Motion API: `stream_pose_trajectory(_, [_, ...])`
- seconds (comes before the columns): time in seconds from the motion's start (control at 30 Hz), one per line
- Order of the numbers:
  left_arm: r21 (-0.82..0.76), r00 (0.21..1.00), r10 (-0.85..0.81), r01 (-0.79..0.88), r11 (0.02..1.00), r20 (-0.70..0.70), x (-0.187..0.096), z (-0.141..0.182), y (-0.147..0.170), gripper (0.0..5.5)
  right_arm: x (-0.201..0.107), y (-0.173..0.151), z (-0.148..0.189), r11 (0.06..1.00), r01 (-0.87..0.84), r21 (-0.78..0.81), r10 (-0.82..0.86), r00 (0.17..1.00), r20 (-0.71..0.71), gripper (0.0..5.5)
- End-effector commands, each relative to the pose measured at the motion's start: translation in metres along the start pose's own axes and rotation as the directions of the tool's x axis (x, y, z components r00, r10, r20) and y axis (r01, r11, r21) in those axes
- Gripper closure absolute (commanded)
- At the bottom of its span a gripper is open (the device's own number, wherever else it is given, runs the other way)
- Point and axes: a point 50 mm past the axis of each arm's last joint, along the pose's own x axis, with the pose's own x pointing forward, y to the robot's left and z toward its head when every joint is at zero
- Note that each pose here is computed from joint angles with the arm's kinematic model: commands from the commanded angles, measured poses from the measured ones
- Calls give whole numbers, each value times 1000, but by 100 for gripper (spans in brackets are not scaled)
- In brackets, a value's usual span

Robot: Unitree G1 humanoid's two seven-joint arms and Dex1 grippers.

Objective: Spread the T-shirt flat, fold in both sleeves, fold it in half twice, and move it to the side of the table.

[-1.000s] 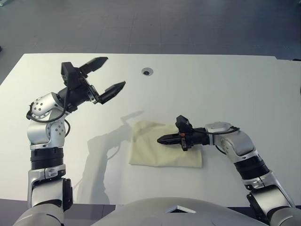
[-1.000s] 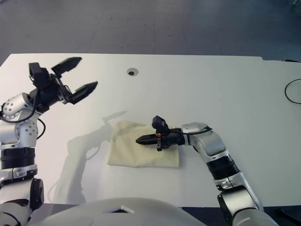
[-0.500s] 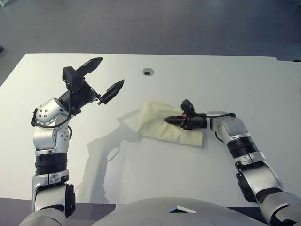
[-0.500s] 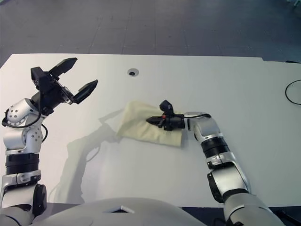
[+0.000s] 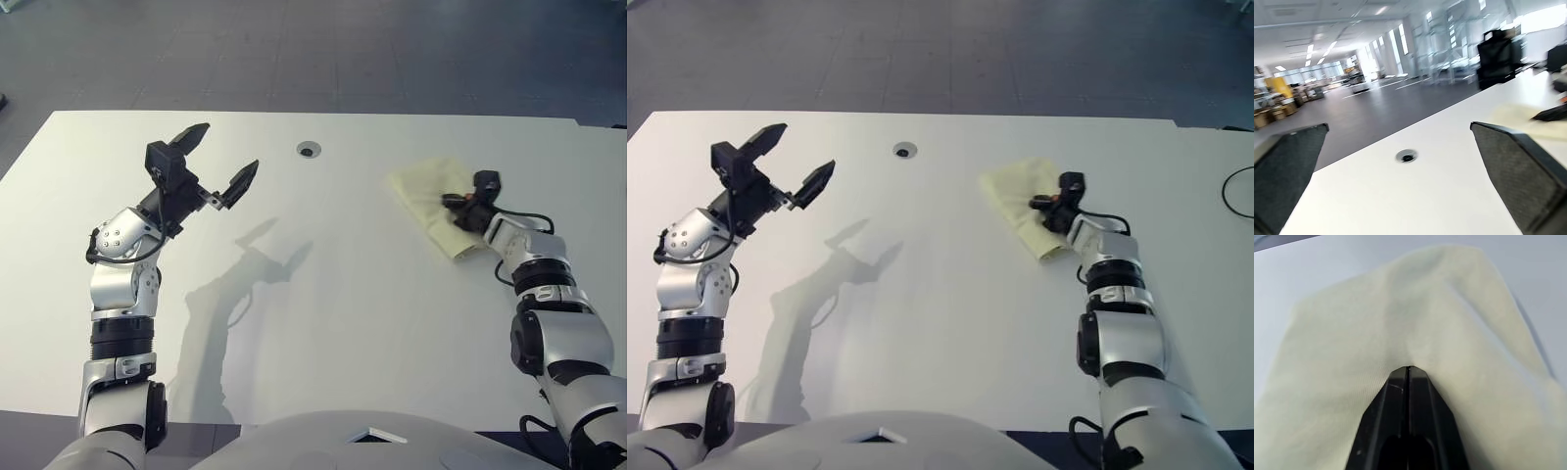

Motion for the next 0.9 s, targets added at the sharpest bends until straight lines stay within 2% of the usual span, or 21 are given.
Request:
stream_pose_trajectory(0.03, [8, 996, 76, -75, 997, -51, -2, -12, -6, 12, -8, -23, -66, 978, 205, 21, -196, 956, -220, 550])
stream_pose_trajectory(0.2, [9, 990, 124, -124, 992, -66, -2, -15, -11, 12, -8, -27, -61, 960, 279, 21, -272, 948, -165, 550])
stream_pose_trajectory(0.3, [2, 992, 117, -117, 993, -54, -1, -13, -16, 12, -6, -23, -54, 969, 246, 18, -241, 961, -132, 550])
stream_pose_trajectory(0.5, [56, 988, 152, -151, 987, -21, -2, -7, -20, 12, -10, -17, -6, 983, 185, -14, -183, 978, 99, 550])
stream_pose_trajectory(0.7, [54, 987, 154, -156, 986, 34, 0, 7, -32, 12, -54, -3, 60, 984, 167, -66, -119, 881, 458, 550])
stream_pose_trajectory(0.9, [69, 973, 222, -226, 972, 66, 2, 14, -37, 12, -93, 38, 77, 980, 91, -175, 41, 774, 632, 550])
